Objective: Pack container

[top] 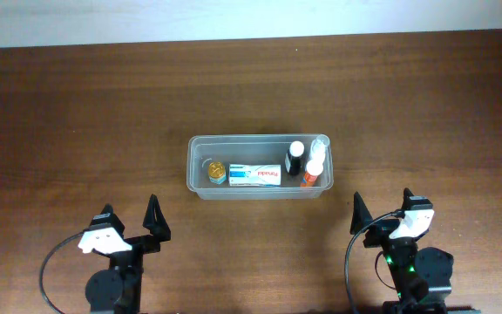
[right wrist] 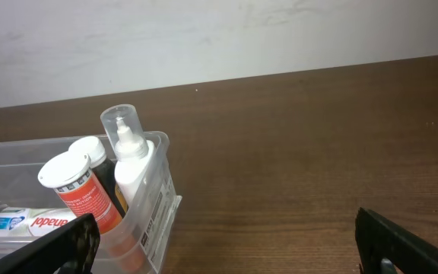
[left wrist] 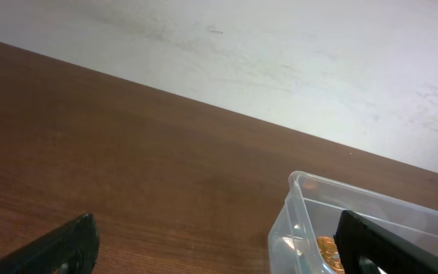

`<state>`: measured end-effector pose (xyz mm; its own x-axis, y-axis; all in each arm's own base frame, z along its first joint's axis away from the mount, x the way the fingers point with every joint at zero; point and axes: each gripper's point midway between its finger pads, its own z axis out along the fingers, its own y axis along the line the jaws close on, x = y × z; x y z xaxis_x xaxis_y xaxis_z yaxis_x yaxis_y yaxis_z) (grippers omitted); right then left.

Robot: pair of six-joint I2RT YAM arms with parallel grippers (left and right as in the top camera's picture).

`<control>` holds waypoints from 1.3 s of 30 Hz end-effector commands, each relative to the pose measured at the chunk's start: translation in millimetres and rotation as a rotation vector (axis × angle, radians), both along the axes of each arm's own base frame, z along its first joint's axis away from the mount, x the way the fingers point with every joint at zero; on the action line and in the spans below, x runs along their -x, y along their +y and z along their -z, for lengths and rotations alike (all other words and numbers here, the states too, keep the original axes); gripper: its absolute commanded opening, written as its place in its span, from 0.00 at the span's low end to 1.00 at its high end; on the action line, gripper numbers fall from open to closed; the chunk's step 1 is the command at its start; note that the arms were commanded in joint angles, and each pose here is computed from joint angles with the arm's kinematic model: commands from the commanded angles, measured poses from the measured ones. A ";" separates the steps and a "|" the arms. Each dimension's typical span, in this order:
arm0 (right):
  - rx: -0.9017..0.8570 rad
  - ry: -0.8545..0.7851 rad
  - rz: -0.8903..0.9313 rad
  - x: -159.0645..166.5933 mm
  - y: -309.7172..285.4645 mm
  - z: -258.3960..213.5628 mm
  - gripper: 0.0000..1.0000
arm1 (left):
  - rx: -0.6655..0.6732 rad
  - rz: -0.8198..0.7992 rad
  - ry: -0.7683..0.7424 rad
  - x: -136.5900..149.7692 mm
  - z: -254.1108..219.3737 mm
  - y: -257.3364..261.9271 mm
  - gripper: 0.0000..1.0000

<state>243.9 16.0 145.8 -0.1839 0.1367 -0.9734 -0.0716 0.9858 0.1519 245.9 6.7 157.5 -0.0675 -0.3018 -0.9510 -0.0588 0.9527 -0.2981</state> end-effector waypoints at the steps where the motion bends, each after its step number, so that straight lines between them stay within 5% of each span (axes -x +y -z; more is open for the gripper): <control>1: -0.013 0.013 -0.020 0.2 4.6 5.3 0.98 | -0.007 0.011 -0.004 0.1 0.8 -1.6 0.99; 39: -0.012 -0.059 -0.022 2.5 4.8 -10.8 0.98 | -0.007 0.011 -0.004 0.1 0.8 -1.6 0.99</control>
